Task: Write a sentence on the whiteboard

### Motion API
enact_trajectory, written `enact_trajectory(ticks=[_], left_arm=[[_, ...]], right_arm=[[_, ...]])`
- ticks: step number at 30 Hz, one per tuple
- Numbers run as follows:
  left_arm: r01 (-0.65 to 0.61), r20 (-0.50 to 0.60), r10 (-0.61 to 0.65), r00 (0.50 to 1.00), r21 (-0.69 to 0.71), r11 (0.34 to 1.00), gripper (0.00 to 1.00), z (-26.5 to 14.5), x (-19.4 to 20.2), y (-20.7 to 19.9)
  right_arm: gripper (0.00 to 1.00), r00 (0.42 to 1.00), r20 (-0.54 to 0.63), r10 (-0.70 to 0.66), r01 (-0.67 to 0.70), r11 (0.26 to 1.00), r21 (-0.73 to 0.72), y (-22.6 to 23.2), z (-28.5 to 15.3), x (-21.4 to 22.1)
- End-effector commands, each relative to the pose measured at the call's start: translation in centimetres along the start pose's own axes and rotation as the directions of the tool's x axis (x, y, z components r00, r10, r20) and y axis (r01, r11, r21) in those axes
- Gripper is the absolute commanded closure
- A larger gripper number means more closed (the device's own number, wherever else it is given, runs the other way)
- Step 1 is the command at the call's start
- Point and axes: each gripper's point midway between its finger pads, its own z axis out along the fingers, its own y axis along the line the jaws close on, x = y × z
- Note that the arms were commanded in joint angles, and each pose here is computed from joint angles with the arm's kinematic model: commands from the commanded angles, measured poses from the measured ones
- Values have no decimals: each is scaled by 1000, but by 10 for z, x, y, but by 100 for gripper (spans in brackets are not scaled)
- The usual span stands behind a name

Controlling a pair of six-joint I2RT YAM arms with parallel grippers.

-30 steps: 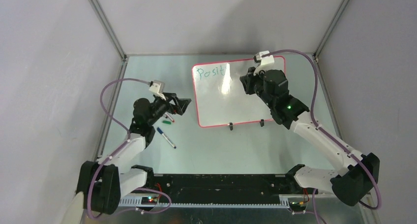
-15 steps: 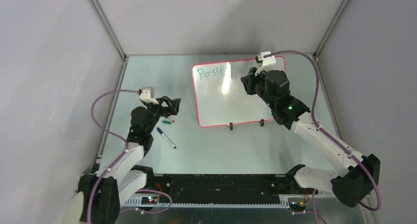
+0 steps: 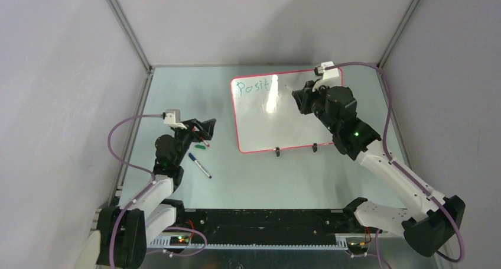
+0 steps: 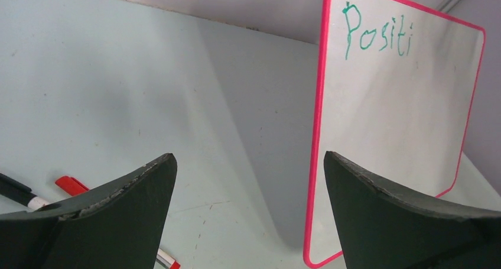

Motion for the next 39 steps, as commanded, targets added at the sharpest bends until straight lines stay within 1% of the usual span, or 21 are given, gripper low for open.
enact_trajectory(ticks=[1, 4, 6, 8, 9, 10, 12, 16, 17, 19, 20, 21, 23, 24, 25, 26, 27, 30, 33, 38, 39], left_arm=[[54, 49, -54, 997, -6, 999, 1, 9, -18, 0], [74, 43, -73, 996, -24, 997, 1, 13, -19, 3], [89, 96, -85, 992, -39, 995, 0, 16, -30, 6], [119, 158, -100, 982, -112, 987, 1, 21, -45, 20], [130, 200, -100, 975, -141, 982, 1, 26, -61, 25], [153, 204, -116, 972, -175, 973, 1, 28, -63, 31], [200, 272, -130, 953, -248, 948, 1, 32, -83, 45], [259, 380, -134, 915, -300, 918, 1, 37, -115, 55], [295, 401, -159, 902, -304, 906, 1, 43, -121, 58], [382, 423, -212, 881, -370, 847, 1, 49, -118, 75], [399, 409, -219, 886, -432, 809, 1, 49, -108, 88], [385, 392, -210, 895, -445, 808, 1, 54, -106, 96], [312, 294, -215, 931, -338, 888, 2, 76, -96, 79], [290, 221, -238, 946, -243, 926, 6, 85, -87, 60], [275, 161, -250, 955, -159, 948, 7, 93, -76, 46], [266, 135, -249, 959, -123, 956, 2, 94, -70, 41], [241, 98, -234, 967, -72, 968, 1, 96, -63, 32], [191, 48, -190, 981, -18, 981, 1, 86, -49, 22], [148, 46, -149, 988, 22, 989, 0, 79, -41, 11], [191, -91, -183, 979, 92, 977, 1, 93, -4, -6], [202, -121, -186, 975, 140, 969, 1, 93, 0, -15]], right_arm=[[100, 998, 58, 29, -29, 1000, -7, 2, -20, -21], [100, 996, 71, 50, -50, 999, -4, 2, -28, -26], [100, 993, 94, 73, -73, 997, -6, 2, -31, -33], [100, 986, 124, 108, -108, 994, -8, 4, -31, -45], [100, 979, 158, 128, -126, 992, -19, 7, -32, -58], [100, 971, 179, 156, -153, 988, -30, 10, -29, -68], [100, 957, 226, 184, -171, 982, -75, 21, -22, -92], [100, 942, 293, 167, -137, 983, -119, 39, -5, -143], [100, 944, 296, 144, -115, 987, -114, 40, 1, -147], [100, 924, 356, 136, -103, 989, -109, 39, -3, -171], [100, 913, 385, 138, -107, 989, -100, 34, -5, -181], [100, 907, 396, 145, -116, 989, -96, 31, -7, -184], [100, 905, 400, 147, -123, 989, -87, 22, -6, -186], [100, 912, 386, 141, -124, 990, -68, 15, -4, -181], [100, 917, 374, 137, -123, 991, -60, 12, -2, -177], [100, 936, 330, 126, -123, 992, -30, 4, 3, -162], [100, 946, 300, 124, -126, 992, -13, 0, 7, -149], [100, 969, 208, 134, -144, 989, 34, -17, 14, -117], [100, 978, 143, 155, -163, 986, 45, -23, 15, -94], [100, 988, 78, 136, -141, 988, 64, -24, 22, -69], [100, 989, 70, 131, -136, 988, 72, -25, 24, -66]])
